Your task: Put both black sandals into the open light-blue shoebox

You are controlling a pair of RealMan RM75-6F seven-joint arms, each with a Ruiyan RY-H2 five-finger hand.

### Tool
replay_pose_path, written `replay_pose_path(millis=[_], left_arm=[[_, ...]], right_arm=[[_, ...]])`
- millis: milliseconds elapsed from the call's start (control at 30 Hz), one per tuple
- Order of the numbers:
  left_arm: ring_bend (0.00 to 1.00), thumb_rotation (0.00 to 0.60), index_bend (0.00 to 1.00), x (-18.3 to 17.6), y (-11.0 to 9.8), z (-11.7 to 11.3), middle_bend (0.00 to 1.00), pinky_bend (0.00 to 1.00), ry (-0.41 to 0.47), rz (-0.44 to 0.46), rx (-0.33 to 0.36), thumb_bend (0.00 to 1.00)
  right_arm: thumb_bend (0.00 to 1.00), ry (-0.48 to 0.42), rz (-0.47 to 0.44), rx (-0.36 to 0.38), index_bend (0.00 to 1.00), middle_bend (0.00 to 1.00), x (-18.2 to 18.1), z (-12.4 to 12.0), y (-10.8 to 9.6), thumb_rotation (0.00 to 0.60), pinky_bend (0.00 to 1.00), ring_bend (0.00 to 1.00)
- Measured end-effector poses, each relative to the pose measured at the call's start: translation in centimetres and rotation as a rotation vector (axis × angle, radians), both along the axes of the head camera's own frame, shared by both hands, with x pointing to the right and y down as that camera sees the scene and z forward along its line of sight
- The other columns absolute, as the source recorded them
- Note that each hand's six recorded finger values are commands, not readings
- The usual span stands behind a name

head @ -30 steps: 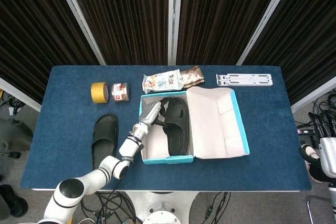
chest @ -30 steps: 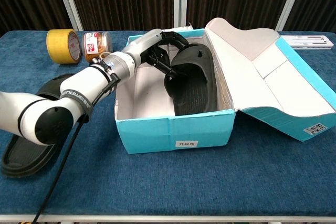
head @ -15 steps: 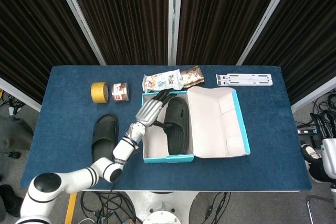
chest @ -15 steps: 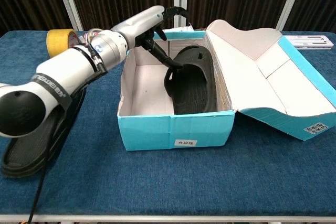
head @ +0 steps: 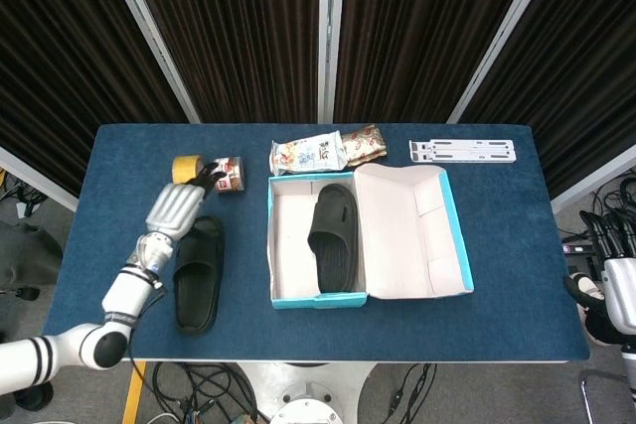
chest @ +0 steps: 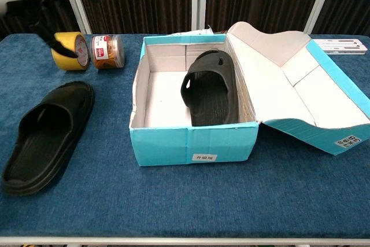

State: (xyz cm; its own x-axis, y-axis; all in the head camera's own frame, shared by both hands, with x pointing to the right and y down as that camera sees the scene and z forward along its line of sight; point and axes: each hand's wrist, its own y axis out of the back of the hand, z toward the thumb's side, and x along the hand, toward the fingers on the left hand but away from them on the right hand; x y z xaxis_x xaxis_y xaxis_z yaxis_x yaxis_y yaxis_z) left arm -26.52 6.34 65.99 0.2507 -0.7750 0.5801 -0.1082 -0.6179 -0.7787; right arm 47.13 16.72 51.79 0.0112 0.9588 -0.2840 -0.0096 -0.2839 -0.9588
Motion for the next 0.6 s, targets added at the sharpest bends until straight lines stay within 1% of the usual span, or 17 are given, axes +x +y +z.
replay_pose_path(millis=[67,267,400,600], left_arm=[[0.45,0.6,0.14,-2.0,1.2,0.7,0.06,0.62,-0.05,-0.024,-0.065,0.0],[0.46,0.6,0.13,-4.4,4.4,3.5,0.06,0.65,-0.113,-0.056,-0.259,0.0],[0.47,0.6,0.13,-5.2,5.1,5.0,0.06,0.66,-0.138,-0.086,-0.32,0.0],[0.5,0.6,0.13,-4.7,5.7,6.6,0.08,0.67,-0.137,-0.088,-0.391,0.0]], right_arm=[[0.11,-0.003,-0.004,-0.002,0.01,0.13,-0.1,0.1,0.0,0.6,0.1,0.02],[0.11,-0.005,-0.004,-0.009,0.01,0.13,-0.2,0.3,-0.1,0.6,0.1,0.02],[0.11,-0.004,-0.004,-0.009,0.01,0.13,-0.2,0.4,-0.1,0.6,0.1,0.02],[0.11,-0.006,-0.002,-0.012,0.01,0.13,-0.3,0.5,0.0,0.6,0.1,0.02]])
